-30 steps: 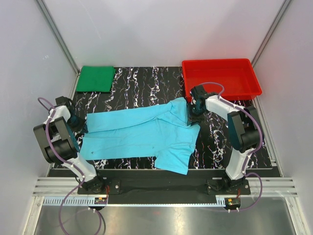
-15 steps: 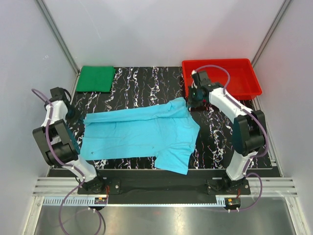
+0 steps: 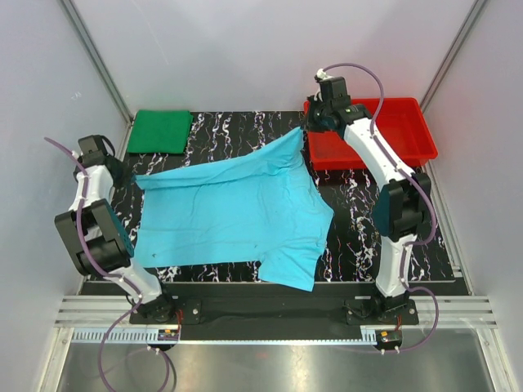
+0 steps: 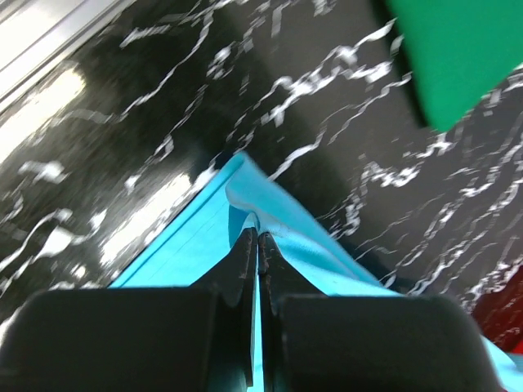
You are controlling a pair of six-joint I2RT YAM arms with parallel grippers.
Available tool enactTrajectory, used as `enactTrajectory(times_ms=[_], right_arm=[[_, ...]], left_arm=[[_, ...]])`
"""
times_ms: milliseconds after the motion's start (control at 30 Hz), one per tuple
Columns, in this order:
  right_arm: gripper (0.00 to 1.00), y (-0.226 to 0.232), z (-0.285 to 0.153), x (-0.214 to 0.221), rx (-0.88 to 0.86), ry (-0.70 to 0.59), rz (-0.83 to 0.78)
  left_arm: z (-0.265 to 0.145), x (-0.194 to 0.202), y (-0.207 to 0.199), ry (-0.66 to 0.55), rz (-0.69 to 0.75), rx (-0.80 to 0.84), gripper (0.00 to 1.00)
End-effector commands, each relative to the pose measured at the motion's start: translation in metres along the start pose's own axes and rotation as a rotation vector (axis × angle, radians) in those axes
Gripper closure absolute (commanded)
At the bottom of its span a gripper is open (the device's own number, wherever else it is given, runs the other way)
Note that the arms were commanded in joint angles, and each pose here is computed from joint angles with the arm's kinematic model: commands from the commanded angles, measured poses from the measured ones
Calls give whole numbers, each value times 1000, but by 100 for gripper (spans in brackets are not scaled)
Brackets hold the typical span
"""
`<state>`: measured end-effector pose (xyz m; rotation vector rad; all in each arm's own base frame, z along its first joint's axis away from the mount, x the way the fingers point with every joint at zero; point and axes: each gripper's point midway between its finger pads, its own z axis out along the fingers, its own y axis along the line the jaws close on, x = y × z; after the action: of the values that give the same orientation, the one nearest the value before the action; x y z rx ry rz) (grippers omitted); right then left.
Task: Fold and stack the t-shirts
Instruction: Fold the tshirt
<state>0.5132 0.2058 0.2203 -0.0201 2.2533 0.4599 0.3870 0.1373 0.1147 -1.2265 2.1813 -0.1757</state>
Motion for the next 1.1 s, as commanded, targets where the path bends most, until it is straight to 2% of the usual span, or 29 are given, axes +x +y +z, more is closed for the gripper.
enactTrajectory(times_ms=[0,133,333,700,900,1067], right_arm=[[100,7,2,-29,-25,-77,3],[100,16,5,-48,-62,-128,16],[100,8,12,-66,-13,-187,-12],[100,3,25,-77,11,-215,-55],[100,4,22,-72,3,-182,-7],[100,4,-1,-45,14,-81,48]], left_arm=[[3,-36,-36,-109,46,141,100],[11,-46,-42,-129,74,156,100],[25,-65,-50,-158,97,153,100],[63,-70,-59,-89,115,156,100],[62,-72,-69,-60,140,188,100],[43,-59,-63,-27,147,167,100]])
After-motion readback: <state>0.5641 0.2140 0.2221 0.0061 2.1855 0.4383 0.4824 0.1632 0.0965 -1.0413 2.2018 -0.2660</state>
